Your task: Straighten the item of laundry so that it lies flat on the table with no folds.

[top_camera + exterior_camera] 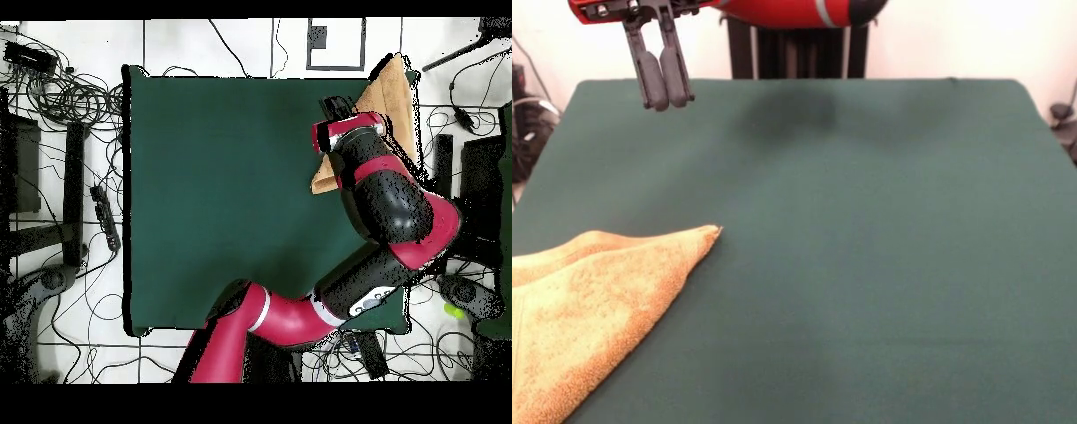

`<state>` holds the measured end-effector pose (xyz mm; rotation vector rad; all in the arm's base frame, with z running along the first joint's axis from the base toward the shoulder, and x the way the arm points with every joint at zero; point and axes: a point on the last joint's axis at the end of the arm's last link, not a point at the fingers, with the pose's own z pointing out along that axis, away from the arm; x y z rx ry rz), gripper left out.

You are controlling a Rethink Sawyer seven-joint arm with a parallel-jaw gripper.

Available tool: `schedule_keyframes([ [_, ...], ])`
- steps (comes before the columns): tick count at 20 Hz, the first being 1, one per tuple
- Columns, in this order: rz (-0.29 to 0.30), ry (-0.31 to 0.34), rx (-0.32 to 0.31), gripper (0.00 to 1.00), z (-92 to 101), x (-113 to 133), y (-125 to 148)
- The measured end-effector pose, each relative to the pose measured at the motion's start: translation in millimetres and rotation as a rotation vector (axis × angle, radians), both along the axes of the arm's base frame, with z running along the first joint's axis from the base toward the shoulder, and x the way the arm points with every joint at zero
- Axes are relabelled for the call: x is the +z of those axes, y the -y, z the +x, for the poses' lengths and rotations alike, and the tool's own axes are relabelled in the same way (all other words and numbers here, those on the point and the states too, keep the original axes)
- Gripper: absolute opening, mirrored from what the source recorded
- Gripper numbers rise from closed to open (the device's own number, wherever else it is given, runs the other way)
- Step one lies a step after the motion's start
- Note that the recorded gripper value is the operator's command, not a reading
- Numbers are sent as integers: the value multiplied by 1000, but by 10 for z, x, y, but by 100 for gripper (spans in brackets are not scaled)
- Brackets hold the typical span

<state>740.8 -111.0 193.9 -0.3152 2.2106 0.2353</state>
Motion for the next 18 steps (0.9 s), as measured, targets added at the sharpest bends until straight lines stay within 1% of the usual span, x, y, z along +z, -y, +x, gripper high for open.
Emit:
schedule_keyframes([
  [1,-2,0,-1,0,1,-1,1],
  [3,-35,-6,-21,0,6,5,33],
  [4,-72,-9,-47,0,12,29,79],
  [7,-118,-5,-79,0,18,102,132],
  [8,-143,2,-96,0,24,177,157],
  [10,-153,8,-103,0,25,225,168],
  [14,-180,34,-122,0,32,412,193],
  [18,-193,54,-130,0,54,567,203],
])
